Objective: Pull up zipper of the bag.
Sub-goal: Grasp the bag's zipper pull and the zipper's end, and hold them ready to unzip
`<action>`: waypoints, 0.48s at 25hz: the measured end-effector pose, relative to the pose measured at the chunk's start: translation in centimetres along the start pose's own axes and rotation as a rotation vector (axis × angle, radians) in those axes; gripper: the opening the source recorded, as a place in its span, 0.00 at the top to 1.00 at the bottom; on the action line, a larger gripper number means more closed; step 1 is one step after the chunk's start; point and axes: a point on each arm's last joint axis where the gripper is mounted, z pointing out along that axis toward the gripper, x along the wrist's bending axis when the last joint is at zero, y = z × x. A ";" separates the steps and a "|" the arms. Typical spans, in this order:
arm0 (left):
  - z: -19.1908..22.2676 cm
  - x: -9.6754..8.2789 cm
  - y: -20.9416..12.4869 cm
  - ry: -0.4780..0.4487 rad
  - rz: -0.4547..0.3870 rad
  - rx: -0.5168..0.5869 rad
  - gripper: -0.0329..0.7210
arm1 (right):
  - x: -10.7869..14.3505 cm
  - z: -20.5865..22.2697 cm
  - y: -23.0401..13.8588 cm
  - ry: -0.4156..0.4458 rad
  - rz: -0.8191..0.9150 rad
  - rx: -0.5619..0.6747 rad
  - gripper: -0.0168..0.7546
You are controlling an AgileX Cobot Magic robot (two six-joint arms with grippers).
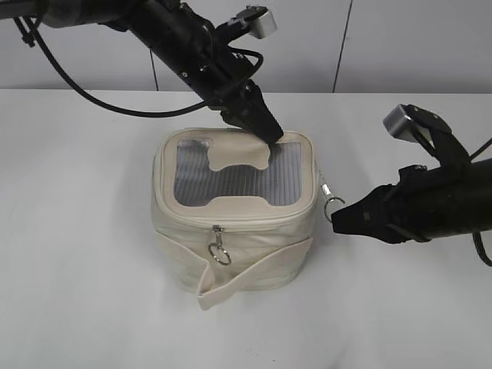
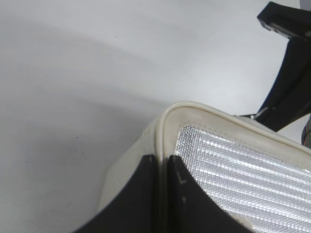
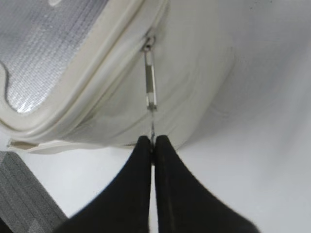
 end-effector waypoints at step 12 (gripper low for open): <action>0.0 0.1 0.0 0.015 -0.081 0.006 0.92 | 4.2 -2.1 -1.7 0.158 -0.083 0.072 0.97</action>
